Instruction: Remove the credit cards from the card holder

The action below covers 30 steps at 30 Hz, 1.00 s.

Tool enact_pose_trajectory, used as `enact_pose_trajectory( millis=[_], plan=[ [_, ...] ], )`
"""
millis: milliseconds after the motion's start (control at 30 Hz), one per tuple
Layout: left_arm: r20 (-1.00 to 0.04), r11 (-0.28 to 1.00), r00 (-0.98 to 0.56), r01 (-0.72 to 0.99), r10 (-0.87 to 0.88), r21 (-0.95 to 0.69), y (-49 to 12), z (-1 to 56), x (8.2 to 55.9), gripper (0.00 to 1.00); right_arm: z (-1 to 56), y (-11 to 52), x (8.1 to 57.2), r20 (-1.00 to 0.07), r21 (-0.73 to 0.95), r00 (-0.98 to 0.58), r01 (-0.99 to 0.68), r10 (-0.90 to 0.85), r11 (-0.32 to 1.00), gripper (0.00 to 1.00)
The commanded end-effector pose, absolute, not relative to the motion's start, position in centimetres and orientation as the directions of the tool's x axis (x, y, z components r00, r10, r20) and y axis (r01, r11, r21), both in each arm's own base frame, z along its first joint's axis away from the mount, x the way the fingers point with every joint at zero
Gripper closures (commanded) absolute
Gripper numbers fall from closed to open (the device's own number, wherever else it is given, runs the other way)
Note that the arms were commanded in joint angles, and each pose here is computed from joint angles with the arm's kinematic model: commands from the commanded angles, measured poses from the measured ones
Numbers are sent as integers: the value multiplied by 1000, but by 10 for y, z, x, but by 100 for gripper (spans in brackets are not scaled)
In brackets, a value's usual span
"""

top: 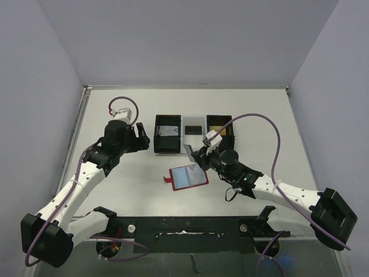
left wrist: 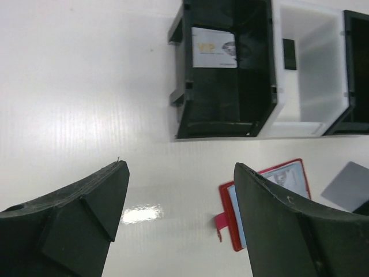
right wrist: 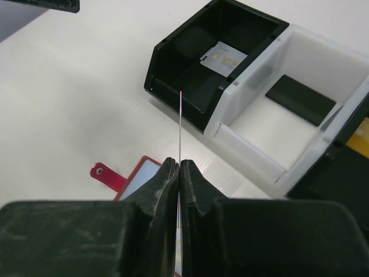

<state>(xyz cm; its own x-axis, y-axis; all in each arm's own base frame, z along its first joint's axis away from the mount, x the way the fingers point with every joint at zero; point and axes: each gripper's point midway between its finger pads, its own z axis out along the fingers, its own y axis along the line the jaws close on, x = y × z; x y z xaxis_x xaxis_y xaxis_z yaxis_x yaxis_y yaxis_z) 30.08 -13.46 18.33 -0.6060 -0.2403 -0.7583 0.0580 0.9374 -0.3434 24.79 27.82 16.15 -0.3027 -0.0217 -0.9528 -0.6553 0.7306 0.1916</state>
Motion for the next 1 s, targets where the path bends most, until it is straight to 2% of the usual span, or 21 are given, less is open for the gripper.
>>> enact_pose_trajectory(
  millis=[0,133,333,500,967],
  plan=[
    [-789,967,-582,15,-197,-253,-107,182,301,26,197,279,259,-987,-109,-6,-715,-163,691,100],
    [-816,974,-537,-53,-215,-221,-89,186,299,26,206,286,264,-956,-269,123,-733,-267,625,100],
    [-820,961,-502,-108,-275,-256,-73,188,298,25,212,313,282,-891,-414,222,-754,-395,509,100],
    [-834,957,-471,-182,-288,-228,-54,192,297,25,216,337,303,-850,-474,268,-765,-454,436,100],
    [-868,955,-397,-129,-297,-267,-53,212,289,25,178,384,366,-789,-478,242,-819,-564,318,100]
  ],
)
